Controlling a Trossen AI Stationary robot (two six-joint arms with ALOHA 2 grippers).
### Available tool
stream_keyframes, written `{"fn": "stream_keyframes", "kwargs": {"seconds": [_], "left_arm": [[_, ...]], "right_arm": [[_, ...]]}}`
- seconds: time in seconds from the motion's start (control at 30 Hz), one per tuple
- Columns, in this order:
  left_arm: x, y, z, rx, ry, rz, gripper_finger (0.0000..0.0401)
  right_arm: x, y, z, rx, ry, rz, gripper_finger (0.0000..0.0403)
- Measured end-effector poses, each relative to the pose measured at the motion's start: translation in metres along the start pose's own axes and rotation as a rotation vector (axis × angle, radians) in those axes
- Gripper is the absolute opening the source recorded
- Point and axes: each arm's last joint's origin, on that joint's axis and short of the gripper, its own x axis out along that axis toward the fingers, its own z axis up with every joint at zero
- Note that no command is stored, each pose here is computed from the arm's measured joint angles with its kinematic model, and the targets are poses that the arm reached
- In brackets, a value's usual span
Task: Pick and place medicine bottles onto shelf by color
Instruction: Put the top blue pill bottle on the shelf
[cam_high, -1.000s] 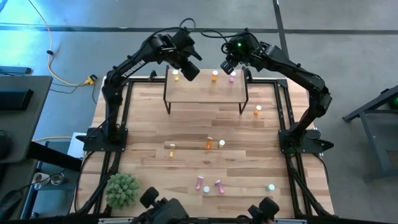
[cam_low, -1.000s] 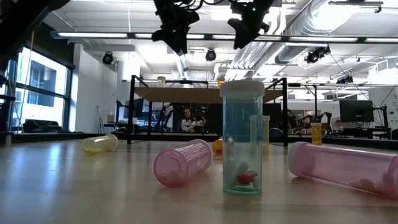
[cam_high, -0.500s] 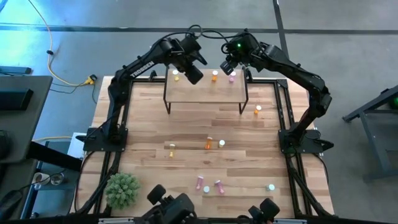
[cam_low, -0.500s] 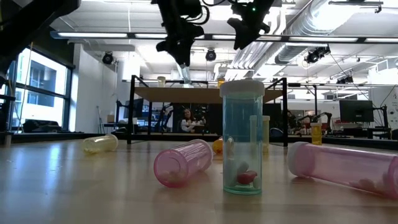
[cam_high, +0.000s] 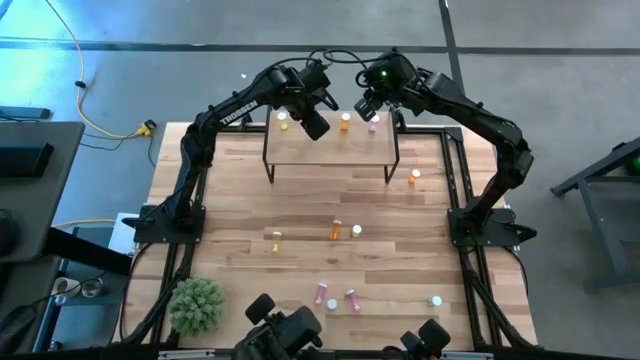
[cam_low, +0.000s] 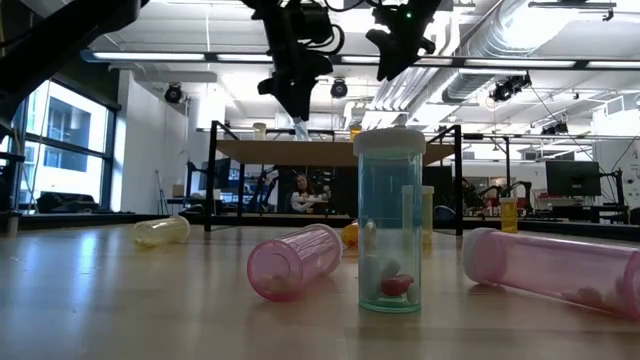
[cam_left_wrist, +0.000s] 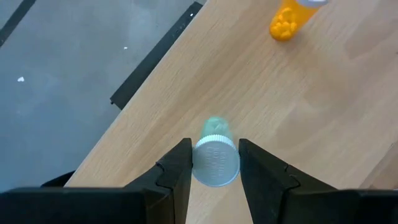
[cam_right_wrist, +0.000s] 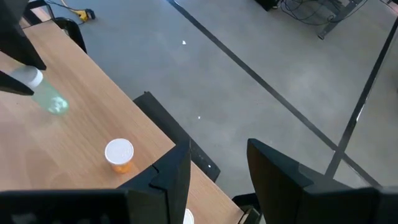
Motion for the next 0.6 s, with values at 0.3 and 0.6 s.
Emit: {"fn": "stream_keyframes", "kwargs": {"seconds": [0.3, 0.6], "left_arm": [[0.0090, 0.0000, 0.0006, 0.019, 0.024, -0.001, 0.0109], [0.0094, -0.0003, 0.0009, 0.019, 0.022, 0.003, 0.0111]], "right_arm": [[0.0000, -0.0001, 0.0000, 0.000, 0.000, 0.000, 0.0149], [0.0000, 0.0000, 0.0000, 0.000, 0.000, 0.000, 0.0149]]}}
